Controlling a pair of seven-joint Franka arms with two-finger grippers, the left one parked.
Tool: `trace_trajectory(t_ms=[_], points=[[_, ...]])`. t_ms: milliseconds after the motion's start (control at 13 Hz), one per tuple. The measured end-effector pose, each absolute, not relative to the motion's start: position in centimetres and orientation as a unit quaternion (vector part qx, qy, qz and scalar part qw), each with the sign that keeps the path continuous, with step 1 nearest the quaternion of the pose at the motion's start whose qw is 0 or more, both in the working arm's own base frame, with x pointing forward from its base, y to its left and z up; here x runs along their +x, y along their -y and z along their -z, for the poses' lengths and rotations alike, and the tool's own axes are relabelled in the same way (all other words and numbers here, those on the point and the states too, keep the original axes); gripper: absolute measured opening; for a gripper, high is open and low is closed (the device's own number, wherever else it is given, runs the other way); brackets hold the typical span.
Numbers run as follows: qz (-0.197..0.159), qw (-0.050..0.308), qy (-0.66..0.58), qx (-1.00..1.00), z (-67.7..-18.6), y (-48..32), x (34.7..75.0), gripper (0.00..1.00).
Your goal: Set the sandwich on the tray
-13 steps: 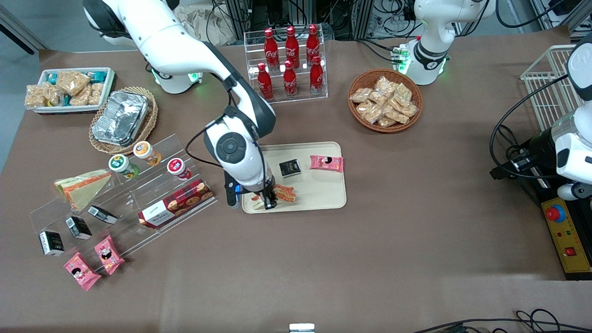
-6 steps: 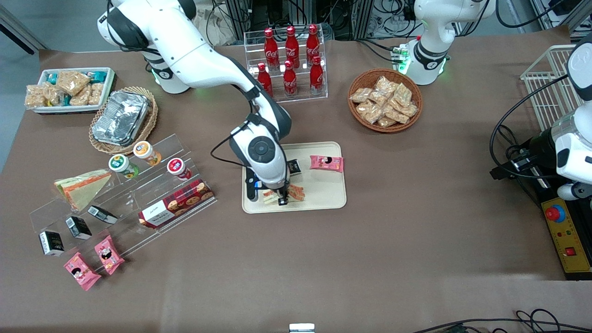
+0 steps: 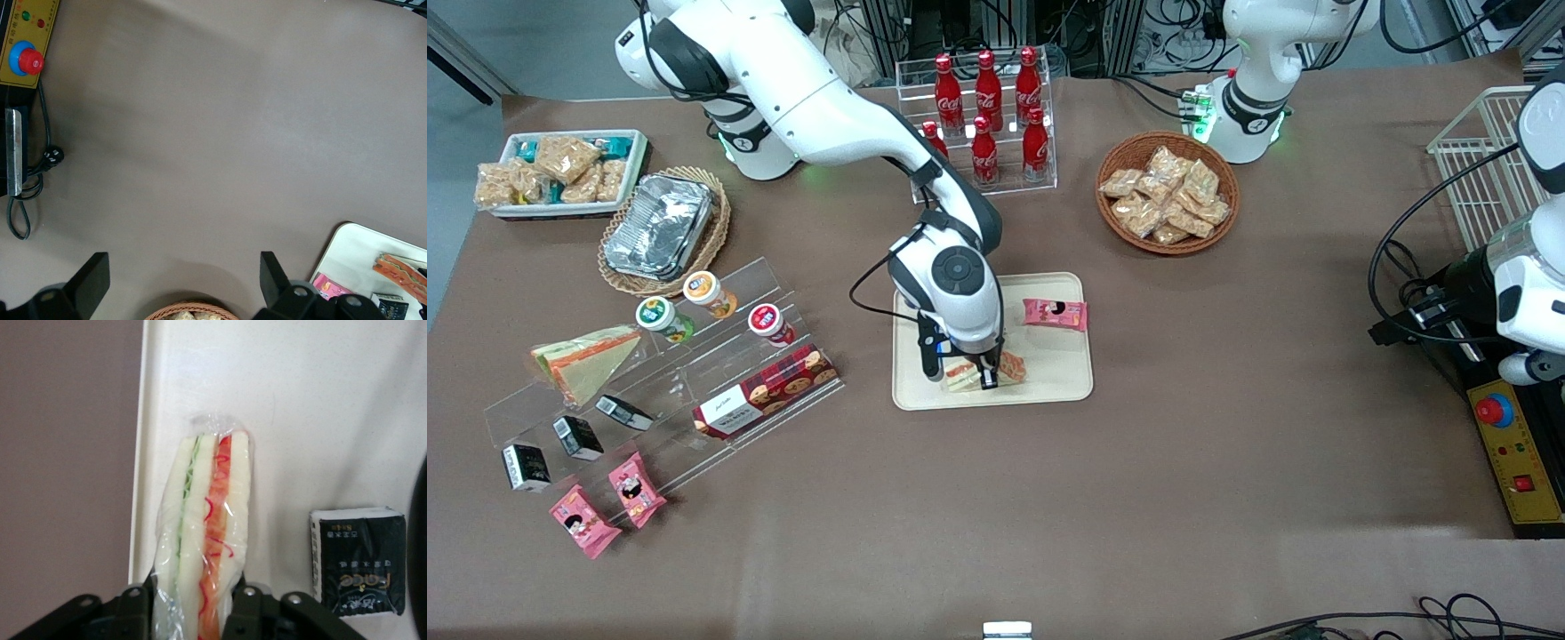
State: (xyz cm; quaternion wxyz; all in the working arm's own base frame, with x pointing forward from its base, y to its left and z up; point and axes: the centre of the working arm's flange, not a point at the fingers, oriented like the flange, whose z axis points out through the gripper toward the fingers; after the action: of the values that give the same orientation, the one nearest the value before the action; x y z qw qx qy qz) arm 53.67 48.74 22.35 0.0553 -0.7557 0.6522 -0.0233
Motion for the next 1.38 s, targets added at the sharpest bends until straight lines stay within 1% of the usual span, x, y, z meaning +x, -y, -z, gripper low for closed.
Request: trace_trajectory(t_ms=[77,308,385,538,615,846,1000,1154,1385], points=[[0.024,0.051,-0.65,-0.758,-22.4,-48.9,53.5,0.59],[0.021,0.013,-0.623,-0.782,-23.0,-48.9,53.1,0.91],[0.018,0.001,-0.61,-0.792,-23.6,-49.1,52.8,1.0],[0.013,-0.02,-0.58,-0.814,-26.1,-49.1,52.6,1.0],[0.01,-0.028,-0.565,-0.825,-28.2,-48.6,52.7,1.0],[-0.001,-0.035,-0.49,-0.871,-35.7,-45.6,53.7,1.0],[-0.004,-0.032,-0.44,-0.898,-40.7,-42.5,54.7,1.0],[-0.01,-0.034,-0.359,-0.933,-46.0,-38.6,55.1,1.0],[-0.01,-0.024,-0.244,-0.969,-51.8,-31.8,56.4,1.0]])
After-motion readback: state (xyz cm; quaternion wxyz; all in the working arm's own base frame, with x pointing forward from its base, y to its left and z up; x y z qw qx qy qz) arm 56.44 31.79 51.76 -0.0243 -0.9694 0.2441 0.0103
